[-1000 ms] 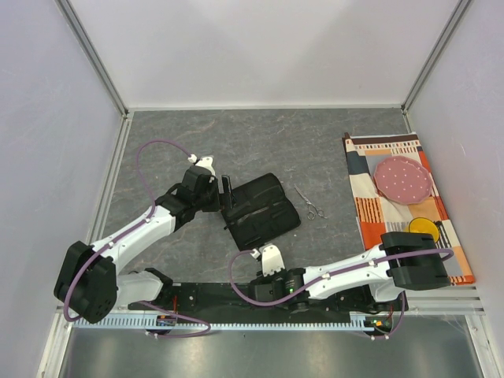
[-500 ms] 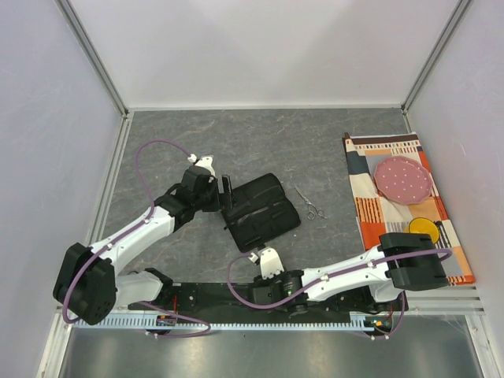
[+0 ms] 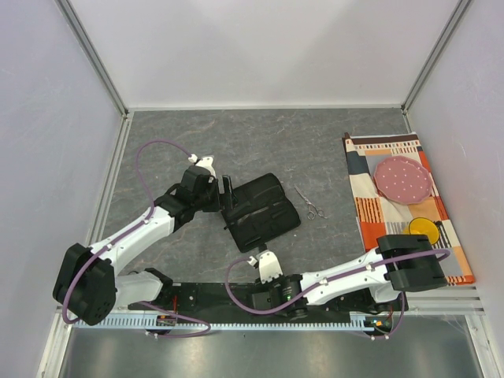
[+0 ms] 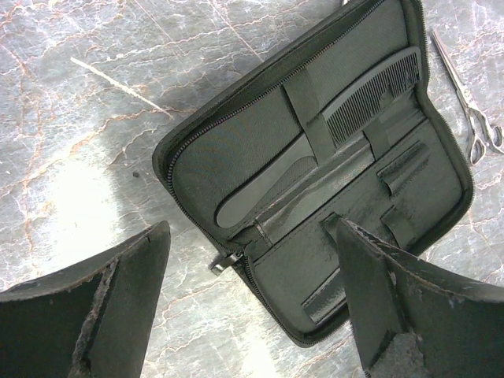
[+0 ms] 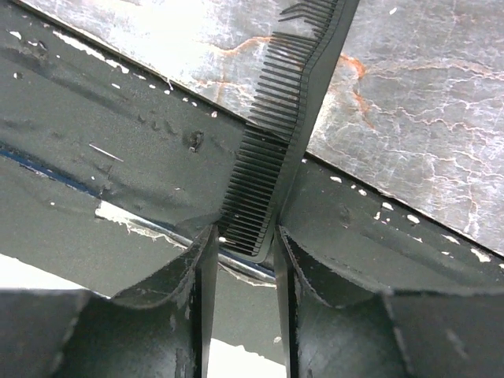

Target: Sort the hair-cutting tools

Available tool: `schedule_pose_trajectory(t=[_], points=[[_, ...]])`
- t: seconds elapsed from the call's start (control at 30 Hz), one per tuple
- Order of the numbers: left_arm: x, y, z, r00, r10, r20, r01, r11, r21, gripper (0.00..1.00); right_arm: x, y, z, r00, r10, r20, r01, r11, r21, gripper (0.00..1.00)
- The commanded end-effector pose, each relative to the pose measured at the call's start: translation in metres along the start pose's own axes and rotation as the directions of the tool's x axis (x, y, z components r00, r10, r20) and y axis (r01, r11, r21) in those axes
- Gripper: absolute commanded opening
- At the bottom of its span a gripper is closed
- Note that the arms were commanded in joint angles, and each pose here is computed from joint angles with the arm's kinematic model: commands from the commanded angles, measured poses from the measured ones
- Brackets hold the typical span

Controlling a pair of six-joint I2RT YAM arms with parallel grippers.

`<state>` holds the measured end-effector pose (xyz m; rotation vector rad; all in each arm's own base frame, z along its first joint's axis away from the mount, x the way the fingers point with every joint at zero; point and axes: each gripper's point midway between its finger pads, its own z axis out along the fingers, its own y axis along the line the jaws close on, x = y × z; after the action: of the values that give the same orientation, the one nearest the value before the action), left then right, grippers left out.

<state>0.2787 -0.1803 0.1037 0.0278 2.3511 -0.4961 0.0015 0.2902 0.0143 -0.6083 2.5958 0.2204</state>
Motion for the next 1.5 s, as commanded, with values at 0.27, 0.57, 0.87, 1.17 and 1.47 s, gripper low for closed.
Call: schedule_pose_trajectory(t=[0.27,0.57,0.87,1.17,1.47], points=[[-0.002,-0.003,0.0,1.0,-0.022,0.015,0.022,1.0,0.016,0.91,0.034,-0.021,0.004,0.996,-0.014,-0.087,0.02,0.997,0.07,0.01],[-0.01,-0.006,-0.001,0.999,-0.021,0.027,0.021,1.0,0.016,0.91,0.022,-0.047,-0.005,1.0,0.005,-0.029,-0.002,0.995,0.104,0.0],[-0.012,-0.023,-0.003,1.0,-0.027,0.008,0.027,0.995,0.093,0.92,-0.005,-0.057,-0.036,0.998,0.013,0.055,-0.018,0.996,0.091,0.0],[-0.002,-0.028,-0.008,1.0,-0.018,-0.021,0.021,0.99,0.138,0.92,-0.024,-0.054,-0.046,0.993,0.038,0.115,-0.045,0.997,0.06,0.41],[0.005,-0.031,-0.011,0.999,-0.008,-0.047,0.016,0.986,0.164,0.92,-0.026,-0.029,-0.02,0.996,0.05,0.069,-0.055,0.996,0.075,0.65]])
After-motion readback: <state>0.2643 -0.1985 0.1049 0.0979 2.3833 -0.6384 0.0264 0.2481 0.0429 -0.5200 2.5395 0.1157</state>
